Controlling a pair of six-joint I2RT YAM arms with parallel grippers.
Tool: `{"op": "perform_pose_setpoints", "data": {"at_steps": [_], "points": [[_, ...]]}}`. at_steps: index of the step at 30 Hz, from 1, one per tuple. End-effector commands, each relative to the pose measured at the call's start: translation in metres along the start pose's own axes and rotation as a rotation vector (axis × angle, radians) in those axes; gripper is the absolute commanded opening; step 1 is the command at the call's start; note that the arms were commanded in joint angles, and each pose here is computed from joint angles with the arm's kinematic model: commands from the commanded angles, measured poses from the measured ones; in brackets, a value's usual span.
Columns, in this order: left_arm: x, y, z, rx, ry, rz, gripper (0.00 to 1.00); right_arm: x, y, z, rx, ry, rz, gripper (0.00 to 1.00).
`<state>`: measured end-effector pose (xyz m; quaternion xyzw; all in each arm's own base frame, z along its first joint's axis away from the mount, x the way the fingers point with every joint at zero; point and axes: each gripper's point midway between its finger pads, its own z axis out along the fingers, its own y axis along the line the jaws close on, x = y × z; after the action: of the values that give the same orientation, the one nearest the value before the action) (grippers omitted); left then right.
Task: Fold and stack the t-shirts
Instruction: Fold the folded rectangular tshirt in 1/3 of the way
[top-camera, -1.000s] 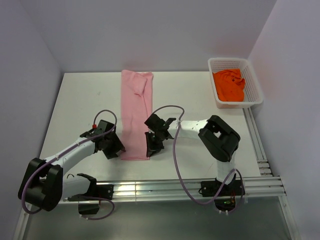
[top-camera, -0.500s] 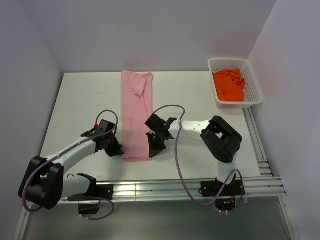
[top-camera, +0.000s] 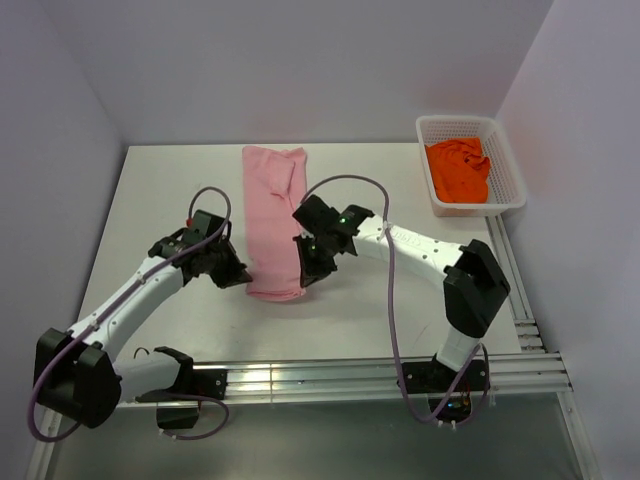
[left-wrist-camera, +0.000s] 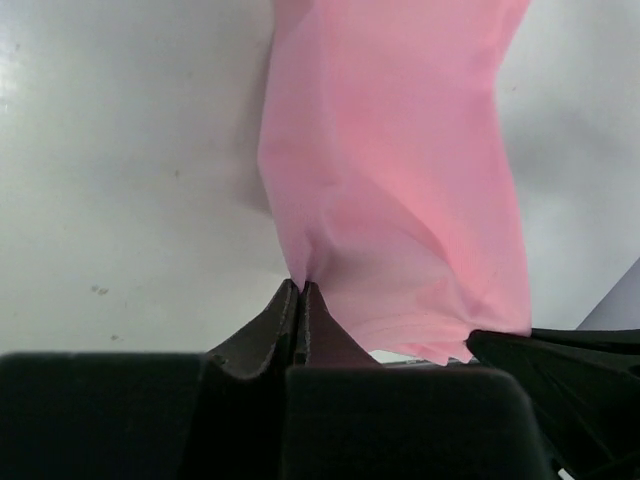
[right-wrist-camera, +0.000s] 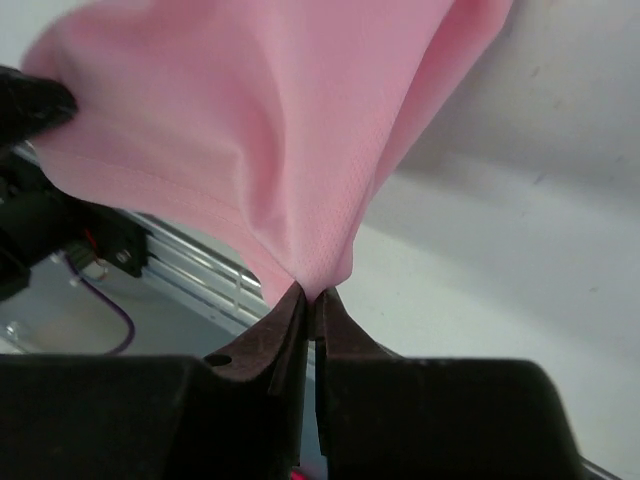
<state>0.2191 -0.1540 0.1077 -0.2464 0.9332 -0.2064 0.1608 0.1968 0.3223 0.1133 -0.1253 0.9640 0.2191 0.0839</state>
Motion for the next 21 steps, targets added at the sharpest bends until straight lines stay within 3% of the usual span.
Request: {"op": "perform_pose_setpoints", "data": {"at_steps": [1,10,15,16,17,18,19,20,21], "points": [[-0.026,-0.019,-0.005,-0.010,-0.057,0.045,0.00,-0.028,-0.011,-0.015,0.053,-0.025,0.002,0.00],[-0.092,-0.057,0.015,-0.015,-0.087,0.011,0.00,-0.127,-0.029,-0.027,0.074,-0.096,0.055,0.00],[-0.154,-0.074,0.054,-0.031,-0.100,-0.022,0.01,-0.190,-0.042,-0.011,0.064,-0.131,0.108,0.02],[-0.169,-0.074,0.062,-0.026,-0.098,-0.024,0.04,-0.206,-0.046,-0.003,0.059,-0.141,0.150,0.21],[-0.189,-0.084,0.078,-0.019,-0.100,-0.025,0.26,-0.216,-0.052,-0.001,0.060,-0.154,0.183,0.43],[-0.200,-0.087,0.086,-0.022,-0.101,-0.030,0.45,-0.230,-0.065,-0.002,0.058,-0.174,0.239,0.82],[-0.210,-0.090,0.092,-0.021,-0.099,-0.023,0.60,-0.240,-0.069,-0.003,0.047,-0.189,0.262,1.00],[-0.235,-0.101,0.097,-0.005,-0.125,-0.023,0.93,-0.251,-0.074,-0.002,0.035,-0.212,0.284,1.00],[-0.239,-0.100,0.097,-0.031,-0.118,-0.026,0.95,-0.255,-0.076,-0.004,0.007,-0.218,0.306,1.00]]}}
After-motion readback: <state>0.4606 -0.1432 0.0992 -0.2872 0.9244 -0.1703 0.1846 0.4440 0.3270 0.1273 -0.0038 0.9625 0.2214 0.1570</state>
